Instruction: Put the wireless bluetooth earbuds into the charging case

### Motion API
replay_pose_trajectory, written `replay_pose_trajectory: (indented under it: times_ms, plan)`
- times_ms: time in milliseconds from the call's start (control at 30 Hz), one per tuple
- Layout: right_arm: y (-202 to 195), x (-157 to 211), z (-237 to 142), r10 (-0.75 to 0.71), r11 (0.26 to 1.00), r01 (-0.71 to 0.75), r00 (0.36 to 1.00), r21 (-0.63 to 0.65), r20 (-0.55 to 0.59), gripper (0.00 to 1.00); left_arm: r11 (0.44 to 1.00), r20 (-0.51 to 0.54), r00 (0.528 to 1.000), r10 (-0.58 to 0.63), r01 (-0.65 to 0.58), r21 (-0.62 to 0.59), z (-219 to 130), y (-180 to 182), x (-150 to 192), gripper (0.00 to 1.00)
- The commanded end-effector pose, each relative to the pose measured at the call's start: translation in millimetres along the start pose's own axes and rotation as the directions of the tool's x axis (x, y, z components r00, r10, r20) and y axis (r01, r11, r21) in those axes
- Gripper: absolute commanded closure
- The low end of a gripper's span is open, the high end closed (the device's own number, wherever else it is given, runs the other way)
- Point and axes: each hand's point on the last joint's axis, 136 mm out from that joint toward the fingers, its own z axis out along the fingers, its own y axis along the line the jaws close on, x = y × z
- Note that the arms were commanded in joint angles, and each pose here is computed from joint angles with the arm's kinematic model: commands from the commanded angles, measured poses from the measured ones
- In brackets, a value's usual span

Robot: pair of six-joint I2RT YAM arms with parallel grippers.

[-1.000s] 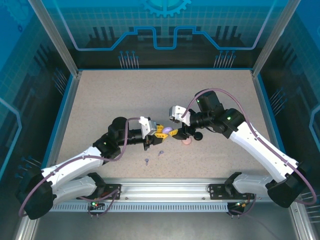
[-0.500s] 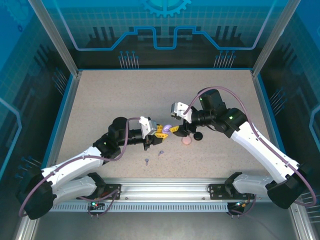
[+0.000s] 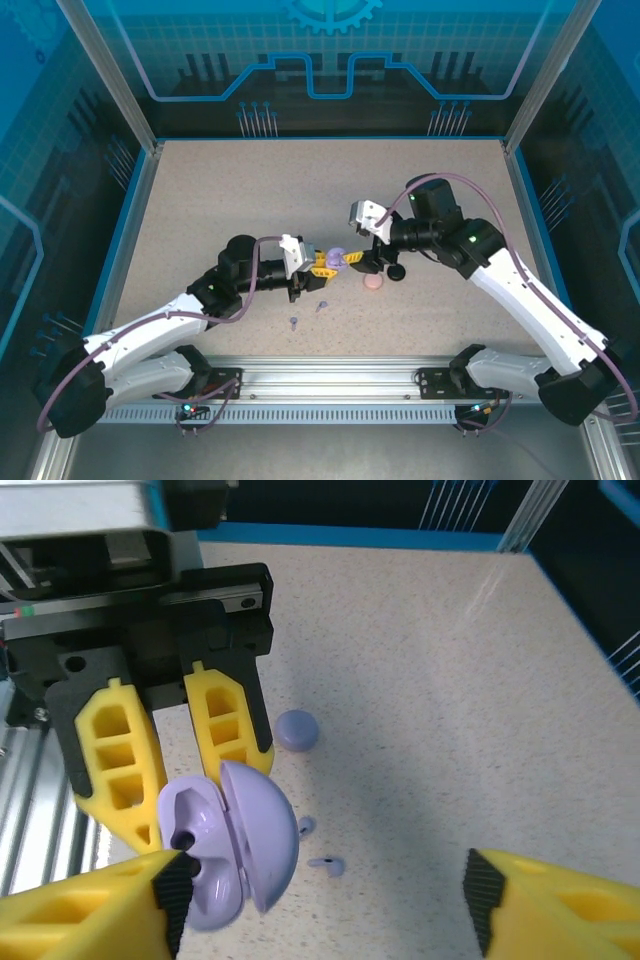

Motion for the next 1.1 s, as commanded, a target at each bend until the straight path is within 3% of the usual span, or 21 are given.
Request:
replay_pose_trajectory:
  times_ms: [0, 167, 333, 467, 567, 700, 833, 1067]
  plan:
    - [-10.9, -9.4, -22.4, 0.044, 0.993, -0.047, 0.999, 0.107, 0.024, 0.00, 0.999, 0.020, 0.999, 0.027, -0.026, -0.044, -5.9, 1.3, 1.4, 0.90]
    - [-29.4, 8.3, -29.8, 0.243, 0.943, -0.238, 0.970, 0.231, 0.006, 0.00, 0.994, 0.056, 0.998, 0.029, -0.023, -0.106, -21.7, 2.1, 3.7, 0.93]
    - [-24.6, 25.9, -13.1, 0.387, 0.908, -0.384, 0.922, 0.166, 0.017, 0.00, 0.988, 0.078, 0.997, 0.020, -0.008, -0.153, -40.7, -1.2, 4.3, 0.94]
    - [-30.9, 54.8, 14.5, 0.598, 0.787, -0.591, 0.801, 0.177, 0.014, 0.00, 0.983, 0.106, 0.994, 0.027, -0.007, -0.183, -57.7, -5.6, -1.8, 0.94]
    - [-30.7, 84.3, 35.7, 0.733, 0.672, -0.707, 0.677, 0.222, -0.065, 0.02, 0.979, 0.139, 0.989, 0.043, -0.014, -0.202, -70.1, -9.1, -10.7, 0.94]
    - [-25.7, 116.0, 64.5, 0.851, 0.526, -0.800, 0.496, 0.290, -0.174, 0.18, 0.977, 0.169, 0.984, 0.062, -0.025, -0.213, -84.2, -14.9, -24.6, 0.95]
    - [-15.8, 131.5, 94.8, 0.851, 0.522, -0.770, 0.445, 0.366, -0.277, 0.35, 0.978, 0.204, 0.977, 0.070, -0.027, -0.206, -94.0, -21.3, -39.3, 0.95]
    - [4.0, 138.1, 145.7, 0.822, 0.552, -0.719, 0.388, 0.421, -0.416, 0.50, 0.984, 0.288, 0.956, 0.053, -0.002, -0.176, -106.6, -30.4, -71.8, 0.95]
